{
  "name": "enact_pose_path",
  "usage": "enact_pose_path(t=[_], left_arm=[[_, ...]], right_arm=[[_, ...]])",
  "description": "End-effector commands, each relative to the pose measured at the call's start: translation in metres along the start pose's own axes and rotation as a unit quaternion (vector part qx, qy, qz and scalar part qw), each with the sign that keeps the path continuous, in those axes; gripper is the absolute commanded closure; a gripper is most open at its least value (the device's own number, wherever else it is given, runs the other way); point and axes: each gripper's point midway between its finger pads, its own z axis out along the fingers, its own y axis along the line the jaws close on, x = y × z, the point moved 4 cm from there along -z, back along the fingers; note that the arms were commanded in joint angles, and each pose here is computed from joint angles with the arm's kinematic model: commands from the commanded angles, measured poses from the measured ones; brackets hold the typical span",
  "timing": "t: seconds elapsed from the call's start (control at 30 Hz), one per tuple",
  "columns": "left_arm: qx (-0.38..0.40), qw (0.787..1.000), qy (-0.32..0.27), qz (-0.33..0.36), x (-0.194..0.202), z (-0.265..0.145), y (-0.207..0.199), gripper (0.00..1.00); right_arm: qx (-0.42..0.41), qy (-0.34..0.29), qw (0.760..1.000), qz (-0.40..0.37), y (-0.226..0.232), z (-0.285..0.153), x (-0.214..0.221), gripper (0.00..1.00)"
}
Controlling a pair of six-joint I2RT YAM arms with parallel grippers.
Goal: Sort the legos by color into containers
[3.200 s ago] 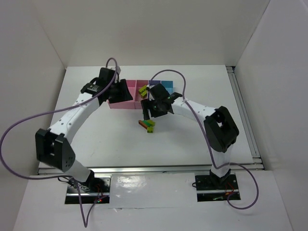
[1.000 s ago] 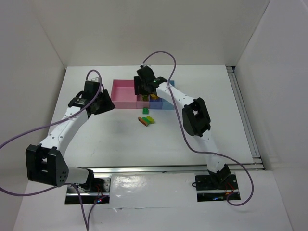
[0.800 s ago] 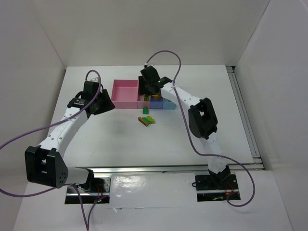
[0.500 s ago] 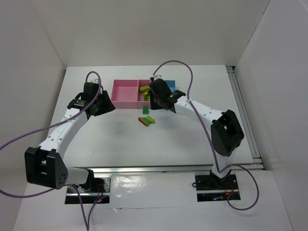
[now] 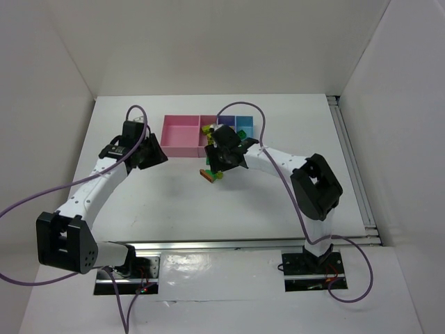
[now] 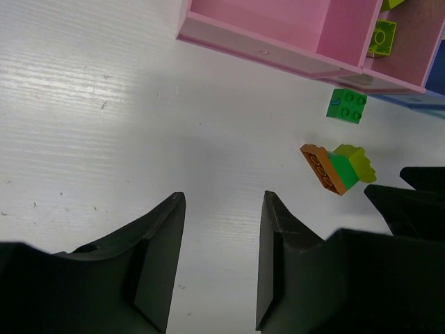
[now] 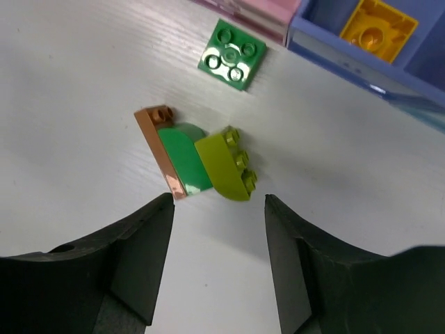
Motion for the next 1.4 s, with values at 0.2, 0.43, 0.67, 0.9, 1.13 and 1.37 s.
enact_pose_path(t=[0.2,0.43,0.67,0.9,1.13,1.37], left_arm=[[0.009,1.000,-0.007,0.006,0.001,-0.001,-0.001,0.50],[-0.006,1.000,-0.015,0.016,-0.001,0.000,0.003,0.50],[-0.014,1.000,-0.014,0.013,-0.001,0.001,0.011,0.48],[0.003,1.000,0.000,0.014,0.002,0.004,0.009,0.48],[0.031,0.999,0.022,0.004,0.012,0.012,0.002,0.48],[0.036,0.999,0.038,-0.001,0.015,0.016,-0.001,0.47]], right_arm=[[0.013,-0.020,0.995,0.092,0.018,0.045,-0.030,0.18],[0.057,-0.025,0.993,0.104,0.012,0.076,-0.028,0.20],[0.072,-0.040,0.991,0.104,0.013,0.092,-0.044,0.38],[0.058,-0.093,0.990,0.090,0.028,0.022,-0.064,0.79],[0.121,-0.176,0.971,0.107,-0.022,-0.062,-0.083,0.79],[0.170,-0.171,0.962,0.130,-0.089,-0.039,-0.112,0.79]])
